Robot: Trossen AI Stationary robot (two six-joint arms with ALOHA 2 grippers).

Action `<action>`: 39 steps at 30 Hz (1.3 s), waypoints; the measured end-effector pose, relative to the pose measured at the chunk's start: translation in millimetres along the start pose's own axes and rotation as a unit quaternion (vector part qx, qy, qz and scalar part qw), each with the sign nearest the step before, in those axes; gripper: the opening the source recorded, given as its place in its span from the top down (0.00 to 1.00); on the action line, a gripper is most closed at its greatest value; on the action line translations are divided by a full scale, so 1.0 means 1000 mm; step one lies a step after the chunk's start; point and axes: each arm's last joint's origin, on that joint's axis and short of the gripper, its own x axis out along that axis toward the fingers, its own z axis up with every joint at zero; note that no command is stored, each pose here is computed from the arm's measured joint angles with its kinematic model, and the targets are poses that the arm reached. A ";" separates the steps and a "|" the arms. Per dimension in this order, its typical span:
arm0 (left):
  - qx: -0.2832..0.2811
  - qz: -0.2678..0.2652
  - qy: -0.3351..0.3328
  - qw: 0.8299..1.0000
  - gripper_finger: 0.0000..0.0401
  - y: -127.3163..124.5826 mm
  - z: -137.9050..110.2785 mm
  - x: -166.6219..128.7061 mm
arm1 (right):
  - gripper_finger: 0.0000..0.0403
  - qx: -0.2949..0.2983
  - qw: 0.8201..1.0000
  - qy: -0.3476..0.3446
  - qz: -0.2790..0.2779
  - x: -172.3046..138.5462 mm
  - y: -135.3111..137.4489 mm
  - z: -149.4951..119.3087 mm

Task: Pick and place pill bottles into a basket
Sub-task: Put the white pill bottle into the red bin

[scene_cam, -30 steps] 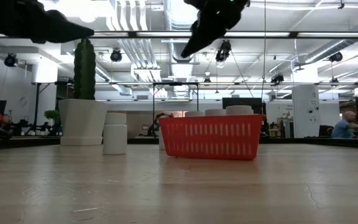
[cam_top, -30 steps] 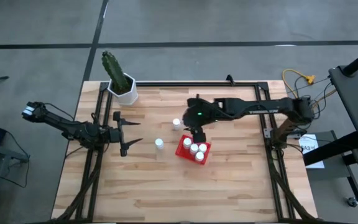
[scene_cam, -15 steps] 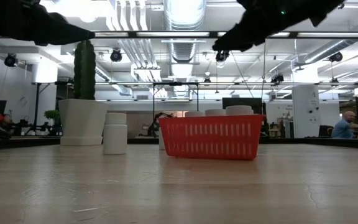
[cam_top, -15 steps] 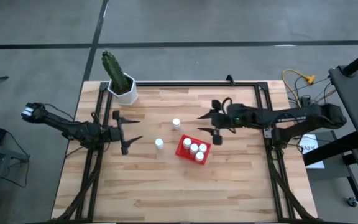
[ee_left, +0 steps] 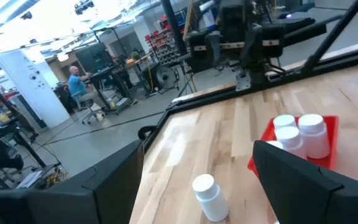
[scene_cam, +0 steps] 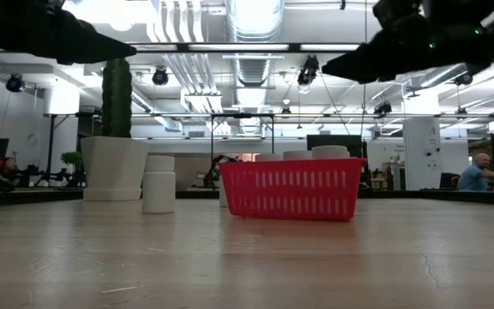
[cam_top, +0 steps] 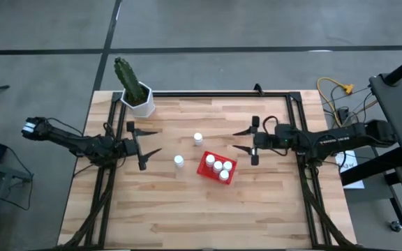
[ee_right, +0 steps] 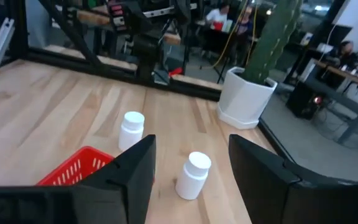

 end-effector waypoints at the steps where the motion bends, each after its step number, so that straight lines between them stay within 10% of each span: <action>1: 0.001 0.005 -0.002 1.000 0.29 0.001 0.000 0.001 | 0.54 0.001 1.000 -0.005 -0.001 -0.002 0.001 -0.003; 20: 0.020 -0.019 0.045 0.999 0.29 0.005 0.000 0.045 | 0.97 -0.007 1.000 -0.012 0.001 -0.021 0.005 -0.021; 39: -0.041 -0.180 0.190 0.964 0.29 0.053 0.011 0.143 | 0.98 0.014 1.000 0.011 0.006 -0.022 0.006 -0.027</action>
